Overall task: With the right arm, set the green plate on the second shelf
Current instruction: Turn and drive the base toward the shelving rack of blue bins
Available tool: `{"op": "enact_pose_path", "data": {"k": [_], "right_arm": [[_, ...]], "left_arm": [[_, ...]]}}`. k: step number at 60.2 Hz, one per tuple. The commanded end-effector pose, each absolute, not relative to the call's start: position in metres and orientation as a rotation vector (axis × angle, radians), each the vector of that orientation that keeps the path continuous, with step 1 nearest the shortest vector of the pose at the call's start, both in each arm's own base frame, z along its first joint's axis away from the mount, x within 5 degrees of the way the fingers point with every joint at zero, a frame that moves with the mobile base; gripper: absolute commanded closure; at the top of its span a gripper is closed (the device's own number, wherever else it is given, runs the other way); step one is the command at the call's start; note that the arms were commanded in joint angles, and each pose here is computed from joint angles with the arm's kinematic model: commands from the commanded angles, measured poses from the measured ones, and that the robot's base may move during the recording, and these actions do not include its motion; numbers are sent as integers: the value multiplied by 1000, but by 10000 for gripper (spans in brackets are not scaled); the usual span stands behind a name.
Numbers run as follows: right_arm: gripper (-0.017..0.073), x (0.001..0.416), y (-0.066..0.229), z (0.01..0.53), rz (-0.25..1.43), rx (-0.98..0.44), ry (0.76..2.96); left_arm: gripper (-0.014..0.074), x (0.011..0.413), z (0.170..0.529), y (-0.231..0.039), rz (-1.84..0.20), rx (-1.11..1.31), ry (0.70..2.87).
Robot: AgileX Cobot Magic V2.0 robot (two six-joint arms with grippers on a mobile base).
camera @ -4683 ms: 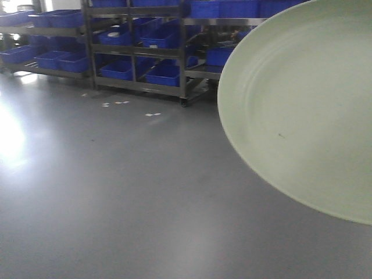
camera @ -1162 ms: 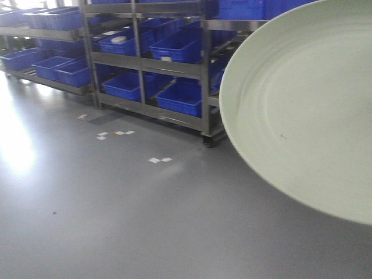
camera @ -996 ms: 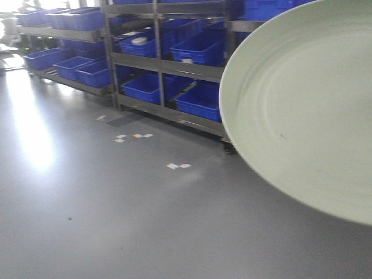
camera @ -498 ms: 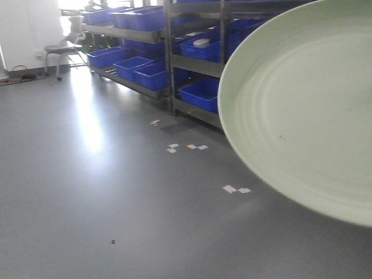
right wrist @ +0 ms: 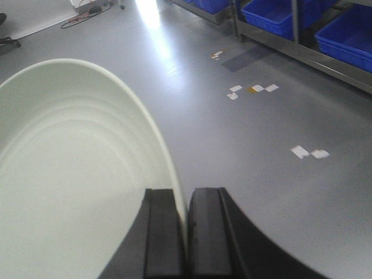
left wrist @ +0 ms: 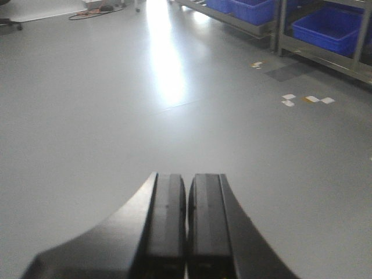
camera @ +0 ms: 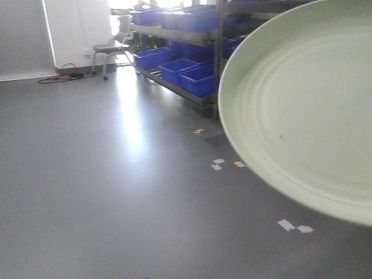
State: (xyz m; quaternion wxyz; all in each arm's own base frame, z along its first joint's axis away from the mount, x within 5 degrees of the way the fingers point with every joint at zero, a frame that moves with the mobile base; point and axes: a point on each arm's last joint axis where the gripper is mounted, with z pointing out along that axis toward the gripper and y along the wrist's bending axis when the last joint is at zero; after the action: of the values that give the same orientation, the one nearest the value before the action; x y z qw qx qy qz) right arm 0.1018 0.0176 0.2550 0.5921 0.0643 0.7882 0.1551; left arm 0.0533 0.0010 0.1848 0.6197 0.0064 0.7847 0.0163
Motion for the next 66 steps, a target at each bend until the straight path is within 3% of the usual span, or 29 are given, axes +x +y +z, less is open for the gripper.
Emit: {"op": "enact_pose_path", "data": {"k": [1,66], "right_arm": [[503,104,16,276,365,159,1686],[503,104,16,276,365,159,1686]], "left_arm": [[470,54,179,1,37,21,1751],[470,54,179,1,37,21,1751]]}}
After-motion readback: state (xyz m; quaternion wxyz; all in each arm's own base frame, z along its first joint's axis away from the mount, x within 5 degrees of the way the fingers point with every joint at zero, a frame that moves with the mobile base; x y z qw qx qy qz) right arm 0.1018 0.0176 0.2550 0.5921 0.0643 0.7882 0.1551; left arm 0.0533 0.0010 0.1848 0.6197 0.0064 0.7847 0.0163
